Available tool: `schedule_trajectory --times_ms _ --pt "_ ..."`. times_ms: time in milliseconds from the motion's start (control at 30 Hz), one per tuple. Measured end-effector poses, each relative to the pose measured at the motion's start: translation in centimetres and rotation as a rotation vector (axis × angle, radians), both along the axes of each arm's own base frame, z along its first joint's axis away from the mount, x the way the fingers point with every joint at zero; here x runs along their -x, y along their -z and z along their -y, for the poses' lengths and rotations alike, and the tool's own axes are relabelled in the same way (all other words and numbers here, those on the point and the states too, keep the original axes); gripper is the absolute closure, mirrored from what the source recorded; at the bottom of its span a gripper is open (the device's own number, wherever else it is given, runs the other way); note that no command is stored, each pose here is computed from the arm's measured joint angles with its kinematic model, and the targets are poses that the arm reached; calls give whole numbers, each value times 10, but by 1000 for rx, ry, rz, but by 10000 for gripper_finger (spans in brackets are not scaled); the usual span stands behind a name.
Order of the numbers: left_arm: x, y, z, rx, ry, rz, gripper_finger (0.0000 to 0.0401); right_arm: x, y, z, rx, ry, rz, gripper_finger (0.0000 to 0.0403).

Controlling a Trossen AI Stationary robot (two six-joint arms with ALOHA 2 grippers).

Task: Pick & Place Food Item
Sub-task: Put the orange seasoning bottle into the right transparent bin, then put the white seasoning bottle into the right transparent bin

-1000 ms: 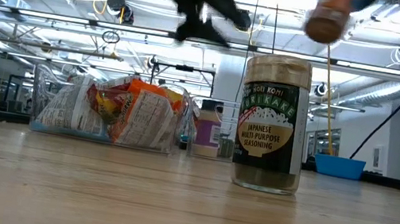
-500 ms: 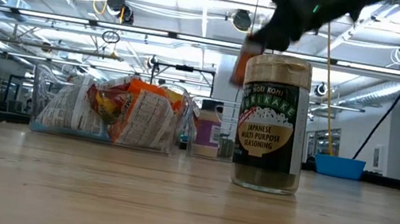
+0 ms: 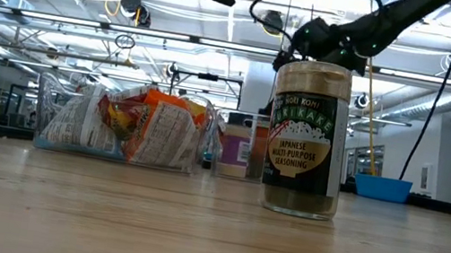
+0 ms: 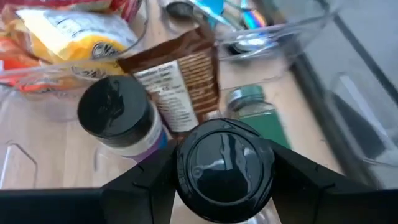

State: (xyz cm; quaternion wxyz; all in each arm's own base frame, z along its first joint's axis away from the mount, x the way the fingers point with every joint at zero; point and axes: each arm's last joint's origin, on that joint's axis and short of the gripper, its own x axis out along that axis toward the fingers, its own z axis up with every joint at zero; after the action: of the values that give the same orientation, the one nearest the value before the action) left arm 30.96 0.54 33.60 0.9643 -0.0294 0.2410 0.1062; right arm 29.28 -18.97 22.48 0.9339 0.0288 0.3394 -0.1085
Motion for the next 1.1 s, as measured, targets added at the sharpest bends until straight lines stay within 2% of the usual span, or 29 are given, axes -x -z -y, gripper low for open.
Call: schedule_trajectory --times_ms 133,433,500,633,733,833,1000,1100 --pt "0 0 -1 -9 -18 2 132 -6 15 2 -27 -33 -17 211" --pt "0 -1 -1 -3 -26 9 132 -12 33 13 -13 -15 -24 211" --pt "0 -1 -1 1 -28 10 132 -12 33 13 -7 -7 -30 192" --pt "0 -1 -1 1 -30 10 132 -12 37 11 22 33 -82 116" --pt "0 -1 -1 1 -31 12 132 -9 27 8 68 48 -86 72" --pt "0 -1 -1 0 -32 14 132 -4 13 1 99 73 -111 47" --pt "-2 1 -1 9 -37 14 132 11 -25 -24 145 69 -96 36" --pt "-4 4 0 38 -36 8 132 22 -48 -49 151 27 -92 39"
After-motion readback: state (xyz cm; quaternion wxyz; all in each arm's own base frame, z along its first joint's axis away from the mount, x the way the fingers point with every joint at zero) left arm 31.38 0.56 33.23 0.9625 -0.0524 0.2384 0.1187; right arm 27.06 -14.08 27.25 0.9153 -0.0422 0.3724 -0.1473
